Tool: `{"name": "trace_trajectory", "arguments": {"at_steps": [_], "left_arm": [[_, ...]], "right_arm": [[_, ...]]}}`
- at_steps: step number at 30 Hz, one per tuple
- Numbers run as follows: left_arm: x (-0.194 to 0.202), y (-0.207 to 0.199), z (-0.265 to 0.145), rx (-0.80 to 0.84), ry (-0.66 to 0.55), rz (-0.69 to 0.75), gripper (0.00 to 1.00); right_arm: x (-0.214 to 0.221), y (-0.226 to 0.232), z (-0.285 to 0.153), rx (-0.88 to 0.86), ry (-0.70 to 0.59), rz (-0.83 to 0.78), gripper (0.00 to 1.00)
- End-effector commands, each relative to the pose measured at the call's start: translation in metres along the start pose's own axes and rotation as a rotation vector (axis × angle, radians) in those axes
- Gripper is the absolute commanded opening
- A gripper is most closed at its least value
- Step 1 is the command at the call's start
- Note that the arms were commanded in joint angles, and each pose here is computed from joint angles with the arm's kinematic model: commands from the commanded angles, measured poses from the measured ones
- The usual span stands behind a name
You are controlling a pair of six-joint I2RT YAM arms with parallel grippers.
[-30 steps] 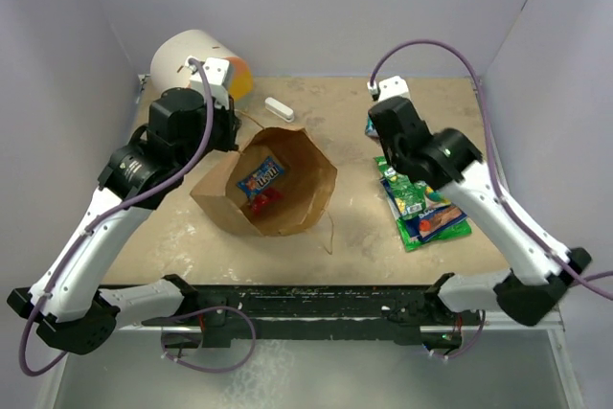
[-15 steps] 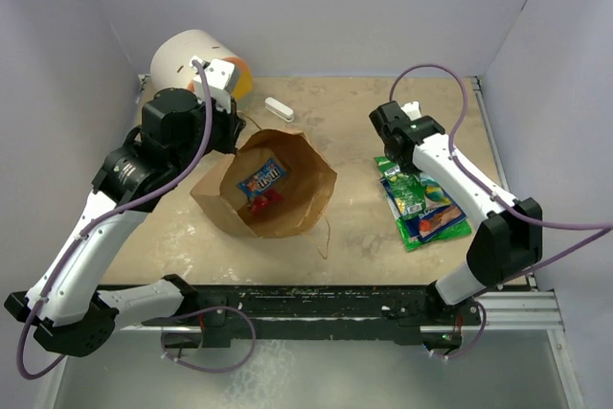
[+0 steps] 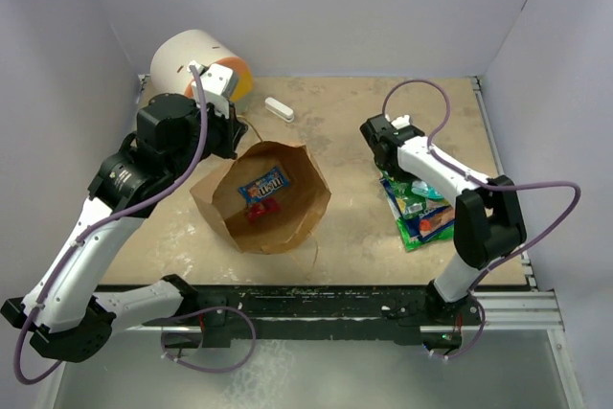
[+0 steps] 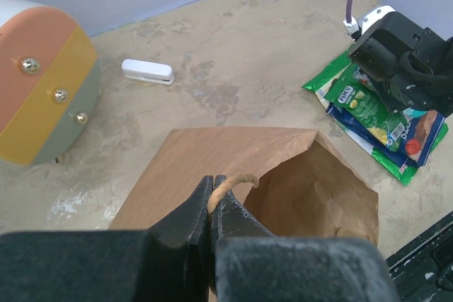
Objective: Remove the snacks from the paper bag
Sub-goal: Place the snack at the center of the board, then take out the snack from the paper bag.
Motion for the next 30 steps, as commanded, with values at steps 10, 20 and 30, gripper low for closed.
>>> {"name": "trace_trajectory", "arguments": {"at_steps": [10, 20, 30], "left_arm": [[-0.008, 0.0, 0.001, 0.008, -0.055, -0.016, 0.0], [-0.002, -0.002, 0.002, 0.009, -0.034, -0.049, 0.0], [-0.005, -0.008, 0.002, 0.056, -0.028, -0.119, 0.0]], "right_arm": [[0.02, 0.03, 0.02, -0.164, 0.085, 0.016, 0.28], [0.003, 0.011, -0.01, -0.277, 0.043, 0.061, 0.76], [-0.023, -0.032, -0.061, -0.424, -0.133, 0.05, 0.91]]}}
Point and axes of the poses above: each gripper's point midway between its finger pads, its own z axis out along the fingers, its own y axis along the line the jaws close on, x = y × z, the point moved 9 cm from there along -z, back along the fingers, and after that the axes turned 12 degrees about z, right-handed, at the moved point
